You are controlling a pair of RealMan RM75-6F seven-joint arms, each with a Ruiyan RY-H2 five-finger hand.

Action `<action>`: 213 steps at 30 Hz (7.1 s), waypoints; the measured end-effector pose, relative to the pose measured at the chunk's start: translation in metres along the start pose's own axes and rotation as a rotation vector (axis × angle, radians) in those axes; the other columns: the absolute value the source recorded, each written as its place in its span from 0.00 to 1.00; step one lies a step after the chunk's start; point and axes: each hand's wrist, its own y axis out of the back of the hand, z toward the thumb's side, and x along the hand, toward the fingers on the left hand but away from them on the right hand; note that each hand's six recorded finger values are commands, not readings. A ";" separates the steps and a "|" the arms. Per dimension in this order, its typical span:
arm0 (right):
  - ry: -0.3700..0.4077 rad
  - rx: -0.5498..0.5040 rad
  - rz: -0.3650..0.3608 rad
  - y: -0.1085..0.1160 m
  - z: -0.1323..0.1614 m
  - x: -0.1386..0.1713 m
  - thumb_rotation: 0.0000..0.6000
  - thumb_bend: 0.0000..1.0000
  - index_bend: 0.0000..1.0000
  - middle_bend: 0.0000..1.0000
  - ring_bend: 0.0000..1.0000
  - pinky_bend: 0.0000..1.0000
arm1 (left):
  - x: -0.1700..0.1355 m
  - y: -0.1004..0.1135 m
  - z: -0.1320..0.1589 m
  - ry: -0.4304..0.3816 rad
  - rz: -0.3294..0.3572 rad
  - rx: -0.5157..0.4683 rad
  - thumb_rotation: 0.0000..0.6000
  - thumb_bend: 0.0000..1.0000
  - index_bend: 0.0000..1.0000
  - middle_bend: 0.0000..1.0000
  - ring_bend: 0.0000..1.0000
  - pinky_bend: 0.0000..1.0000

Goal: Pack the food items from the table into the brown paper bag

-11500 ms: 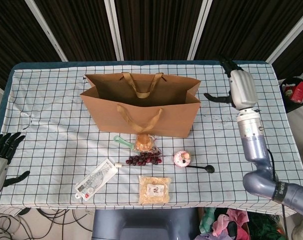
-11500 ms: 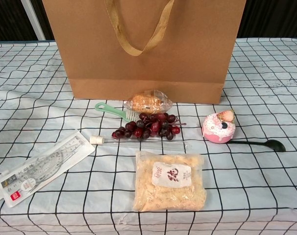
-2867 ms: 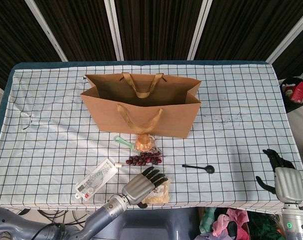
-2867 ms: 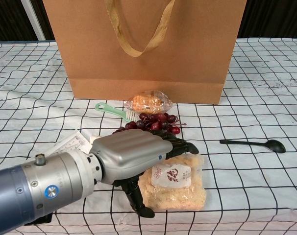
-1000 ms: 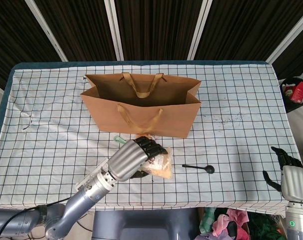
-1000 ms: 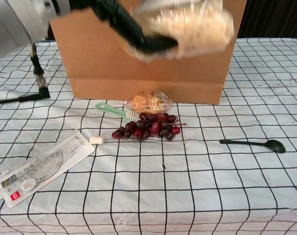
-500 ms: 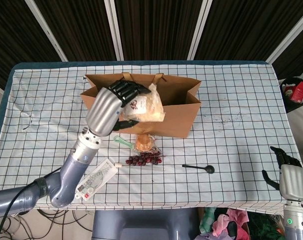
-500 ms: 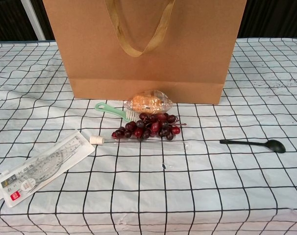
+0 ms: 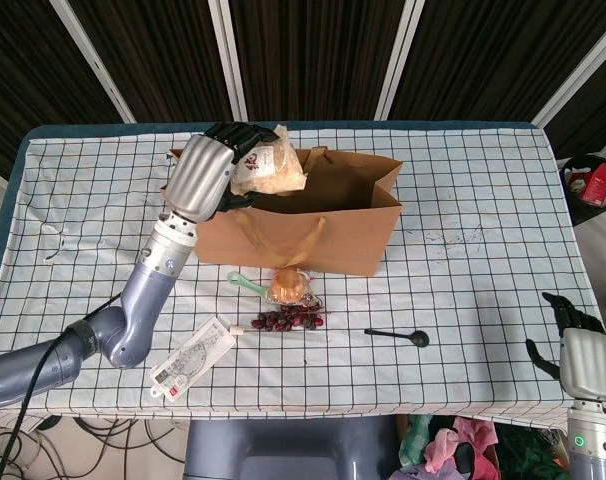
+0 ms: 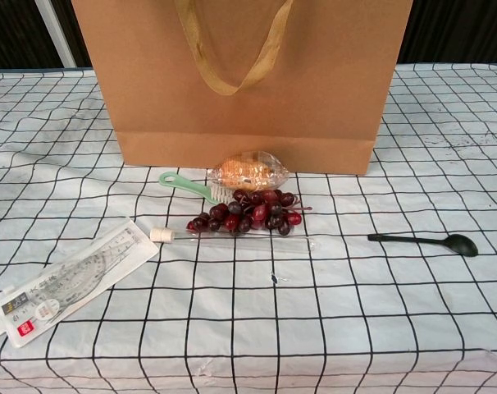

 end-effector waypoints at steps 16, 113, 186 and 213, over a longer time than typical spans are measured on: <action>0.002 -0.006 -0.015 0.009 -0.003 0.000 1.00 0.23 0.20 0.21 0.31 0.30 | 0.001 -0.024 -0.009 0.066 -0.094 0.113 1.00 0.00 0.15 0.13 0.04 0.22; -0.066 -0.087 -0.013 0.001 -0.020 -0.004 1.00 0.26 0.21 0.22 0.31 0.30 | -0.149 -0.237 -0.009 -0.133 -0.356 0.273 1.00 0.27 0.30 0.42 0.29 0.36; -0.080 -0.095 -0.068 0.008 -0.021 -0.004 1.00 0.27 0.22 0.22 0.31 0.30 | -0.024 -0.013 0.021 -0.094 0.134 -0.040 1.00 0.28 0.32 0.43 0.30 0.37; -0.086 -0.109 -0.092 0.013 -0.025 -0.005 1.00 0.27 0.23 0.22 0.31 0.30 | -0.030 -0.008 0.008 -0.005 0.078 -0.034 1.00 0.04 0.13 0.19 0.02 0.15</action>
